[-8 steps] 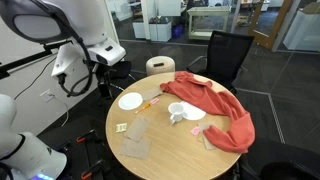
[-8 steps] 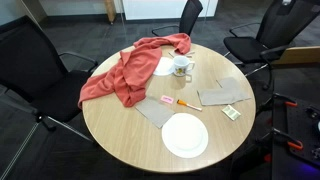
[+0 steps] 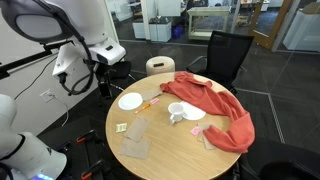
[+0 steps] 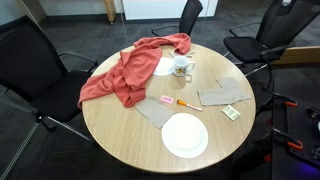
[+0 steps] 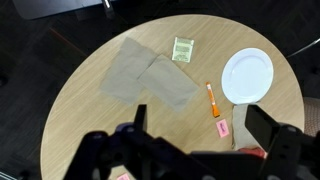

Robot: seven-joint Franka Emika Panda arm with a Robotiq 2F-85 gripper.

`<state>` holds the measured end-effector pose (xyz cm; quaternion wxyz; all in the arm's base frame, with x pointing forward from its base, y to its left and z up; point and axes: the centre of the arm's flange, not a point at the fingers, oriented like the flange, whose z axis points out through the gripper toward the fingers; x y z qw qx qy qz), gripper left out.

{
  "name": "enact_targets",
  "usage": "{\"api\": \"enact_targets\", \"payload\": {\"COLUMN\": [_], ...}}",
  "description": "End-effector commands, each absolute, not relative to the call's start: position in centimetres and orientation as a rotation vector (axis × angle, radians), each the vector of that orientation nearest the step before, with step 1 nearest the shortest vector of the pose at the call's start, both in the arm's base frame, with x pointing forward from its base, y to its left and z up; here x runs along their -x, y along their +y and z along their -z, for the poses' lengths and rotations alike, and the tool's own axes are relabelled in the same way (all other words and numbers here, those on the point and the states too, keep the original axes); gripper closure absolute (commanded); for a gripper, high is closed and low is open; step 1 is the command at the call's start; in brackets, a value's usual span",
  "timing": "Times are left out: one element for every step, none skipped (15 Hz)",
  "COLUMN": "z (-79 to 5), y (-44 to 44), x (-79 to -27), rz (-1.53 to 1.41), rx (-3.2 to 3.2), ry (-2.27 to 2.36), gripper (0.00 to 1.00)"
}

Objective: Put the yellow sharpie in the mug

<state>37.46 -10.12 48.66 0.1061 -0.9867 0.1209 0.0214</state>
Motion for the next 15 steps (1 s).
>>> {"api": "enact_targets", "payload": {"z": [-47.8,-47.3,-46.8,-46.2,-45.3,-44.7,-43.8,-43.0,-42.0,-41.1,-40.1,-39.1,-38.3,-37.0,-35.8], "y": [-6.9,-5.7,-4.3,-2.6,-1.3,0.4,1.6,3.1,4.3,5.4,6.5,7.3,8.0,8.5,9.1], "x": [-39.2,-39.7,-40.4,-41.0,-41.6,-42.2,-42.7,-43.3,-43.9,-44.5,-45.3,-45.9,-46.5,-47.4,-48.2], "rz": [-0.068,-0.055,-0.044,-0.041,-0.028,-0.025,-0.014,-0.004,0.008,0.022,0.026,0.037,0.042,0.049,0.054], "rx": [2.963,2.988,3.007,3.029,3.041,3.060,3.079,3.096,3.114,3.136,3.148,3.162,3.175,3.185,3.191], "ry": [0.285,0.277,0.234,0.170,0.121,0.075,0.027,-0.014,-0.072,-0.096,-0.128,-0.157,-0.179,-0.201,-0.214], "gripper": [0.00,0.00,0.00,0.00,0.00,0.00,0.00,0.00,0.00,0.00,0.00,0.00,0.00,0.00,0.00]}}
